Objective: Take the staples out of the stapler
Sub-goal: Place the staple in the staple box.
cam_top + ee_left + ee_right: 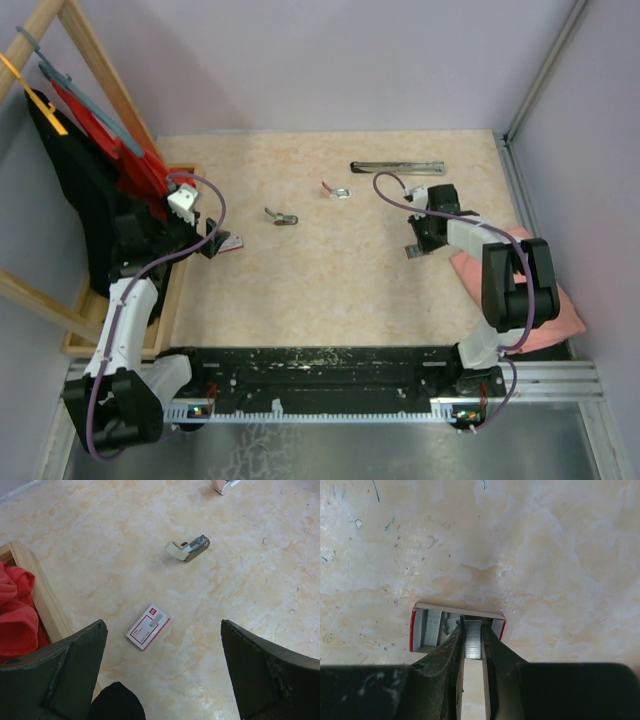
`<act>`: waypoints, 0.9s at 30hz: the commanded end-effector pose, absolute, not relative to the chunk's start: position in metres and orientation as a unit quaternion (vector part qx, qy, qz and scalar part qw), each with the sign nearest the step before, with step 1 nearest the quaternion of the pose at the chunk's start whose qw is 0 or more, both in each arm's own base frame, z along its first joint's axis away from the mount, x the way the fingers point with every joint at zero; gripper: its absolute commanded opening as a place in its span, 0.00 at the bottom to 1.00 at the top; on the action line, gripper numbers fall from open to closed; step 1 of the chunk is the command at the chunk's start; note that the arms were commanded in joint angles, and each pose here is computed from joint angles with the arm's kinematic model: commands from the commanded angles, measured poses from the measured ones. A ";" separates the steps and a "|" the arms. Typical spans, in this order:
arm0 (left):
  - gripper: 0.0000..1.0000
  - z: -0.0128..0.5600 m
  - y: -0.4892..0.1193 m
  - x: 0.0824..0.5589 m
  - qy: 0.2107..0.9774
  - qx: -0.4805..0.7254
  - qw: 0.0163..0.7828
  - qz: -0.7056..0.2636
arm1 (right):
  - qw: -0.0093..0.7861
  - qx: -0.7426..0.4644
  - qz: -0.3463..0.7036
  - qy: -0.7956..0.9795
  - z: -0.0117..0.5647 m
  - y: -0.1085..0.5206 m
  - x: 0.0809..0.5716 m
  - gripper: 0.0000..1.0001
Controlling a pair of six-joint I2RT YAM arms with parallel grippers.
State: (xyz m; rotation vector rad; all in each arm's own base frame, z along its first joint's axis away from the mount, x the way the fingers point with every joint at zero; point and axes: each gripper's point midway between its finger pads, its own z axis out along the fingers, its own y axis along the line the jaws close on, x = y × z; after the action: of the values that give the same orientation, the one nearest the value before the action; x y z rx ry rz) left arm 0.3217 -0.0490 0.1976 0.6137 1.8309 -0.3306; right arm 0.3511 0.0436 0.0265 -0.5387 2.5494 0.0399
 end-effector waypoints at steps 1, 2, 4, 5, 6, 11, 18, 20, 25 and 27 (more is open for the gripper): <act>0.99 0.205 -0.050 0.323 0.768 0.267 0.565 -0.142 | 0.271 -0.193 0.017 0.943 0.027 0.042 0.356 0.18; 0.99 0.205 -0.050 0.323 0.768 0.267 0.565 -0.142 | 0.272 -0.192 0.017 0.943 0.027 0.042 0.356 0.19; 0.99 0.205 -0.049 0.323 0.768 0.267 0.564 -0.142 | 0.272 -0.192 0.017 0.943 0.027 0.042 0.356 0.21; 0.99 0.205 -0.049 0.323 0.769 0.266 0.564 -0.142 | 0.273 -0.191 0.016 0.943 0.028 0.042 0.357 0.22; 0.99 0.205 -0.049 0.323 0.768 0.266 0.564 -0.142 | 0.275 -0.192 0.015 0.942 0.029 0.042 0.358 0.23; 0.99 0.205 -0.049 0.323 0.768 0.266 0.564 -0.142 | 0.282 -0.190 0.010 0.940 0.034 0.040 0.361 0.26; 0.99 0.205 -0.049 0.323 0.768 0.266 0.565 -0.142 | 0.302 -0.191 0.004 0.934 0.049 0.040 0.368 0.28; 0.99 0.205 -0.049 0.323 0.769 0.266 0.564 -0.143 | 0.312 -0.192 0.003 0.930 0.058 0.040 0.372 0.28; 0.99 0.205 -0.049 0.323 0.768 0.267 0.565 -0.141 | 0.334 -0.196 0.007 0.922 0.079 0.043 0.378 0.30; 0.99 0.205 -0.049 0.323 0.768 0.267 0.565 -0.141 | 0.338 -0.198 0.010 0.920 0.085 0.045 0.380 0.30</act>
State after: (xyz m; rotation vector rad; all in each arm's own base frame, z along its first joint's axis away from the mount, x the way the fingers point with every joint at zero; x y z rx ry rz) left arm 0.3217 -0.0490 0.1976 0.6137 1.8309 -0.3306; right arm 0.3525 0.0436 0.0355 -0.5375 2.5373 0.0371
